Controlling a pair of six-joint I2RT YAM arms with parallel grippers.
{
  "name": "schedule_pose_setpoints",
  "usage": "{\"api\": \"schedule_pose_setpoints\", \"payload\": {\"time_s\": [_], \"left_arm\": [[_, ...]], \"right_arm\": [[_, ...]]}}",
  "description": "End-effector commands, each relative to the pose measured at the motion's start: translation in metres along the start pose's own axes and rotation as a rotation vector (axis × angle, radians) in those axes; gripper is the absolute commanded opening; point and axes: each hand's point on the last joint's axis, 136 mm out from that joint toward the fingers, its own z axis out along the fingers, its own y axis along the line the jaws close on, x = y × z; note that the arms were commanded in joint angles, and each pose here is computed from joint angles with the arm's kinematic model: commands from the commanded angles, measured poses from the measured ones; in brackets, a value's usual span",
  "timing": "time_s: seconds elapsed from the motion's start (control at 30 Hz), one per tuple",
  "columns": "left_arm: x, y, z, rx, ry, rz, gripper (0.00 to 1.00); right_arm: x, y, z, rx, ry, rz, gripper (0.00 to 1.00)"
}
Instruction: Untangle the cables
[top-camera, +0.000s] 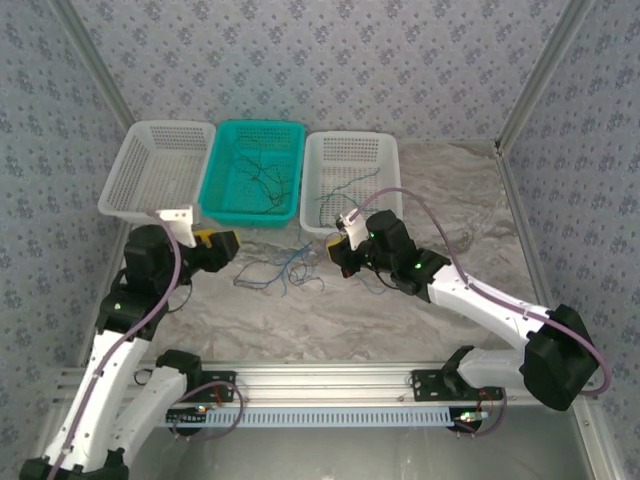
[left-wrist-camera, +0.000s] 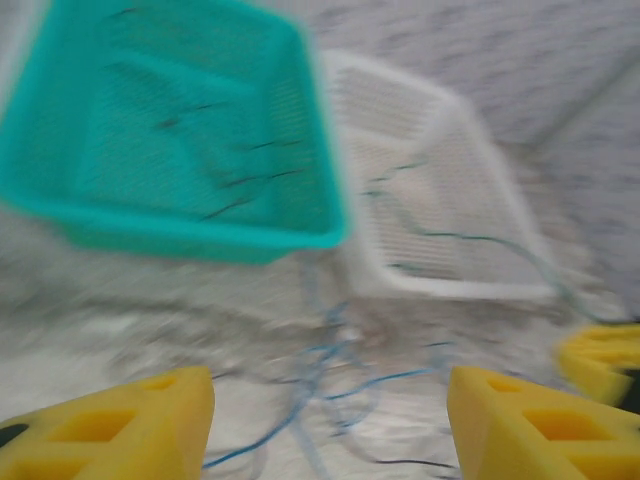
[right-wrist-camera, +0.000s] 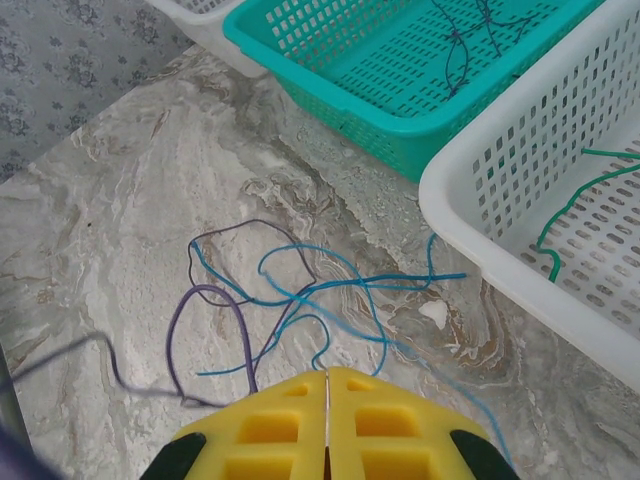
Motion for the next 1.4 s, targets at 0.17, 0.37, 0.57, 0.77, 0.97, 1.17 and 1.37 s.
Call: {"api": "schedule_pose_setpoints", "payload": {"time_s": [0.17,0.37,0.57,0.77,0.97,1.17,1.37], "left_arm": [[0.032,-0.115,0.045,0.399,0.094,0.283,0.69],[0.069,-0.149,0.097,0.451,0.185,0.335,0.71],[0.065,-0.141,0.119,0.381,0.130,0.313,0.41],[0.036,-0.142,0.095,0.350,0.048,0.314,0.00],[-0.027,-0.165,0.047,0.400,-0.116,0.273,0.00],[-0.083,-0.179,0.006,0.392,-0.252,0.299,0.00],[-0.122,-0.183,-0.009,0.345,-0.332,0.313,0.00]], "right_arm": [[-0.008,0.002,-0.002,-0.008,-0.005,0.002,0.00],[-0.009,0.003,-0.003,-0.008,-0.006,0.011,0.00],[-0.005,0.003,-0.004,-0.006,0.005,0.014,0.00],[0.016,-0.011,0.003,0.046,0.032,0.015,0.00],[0.073,-0.037,0.025,0.114,0.154,0.075,0.08],[0.123,-0.050,0.036,0.146,0.236,0.110,0.11],[0.137,-0.056,0.036,0.172,0.254,0.127,0.24]]}}
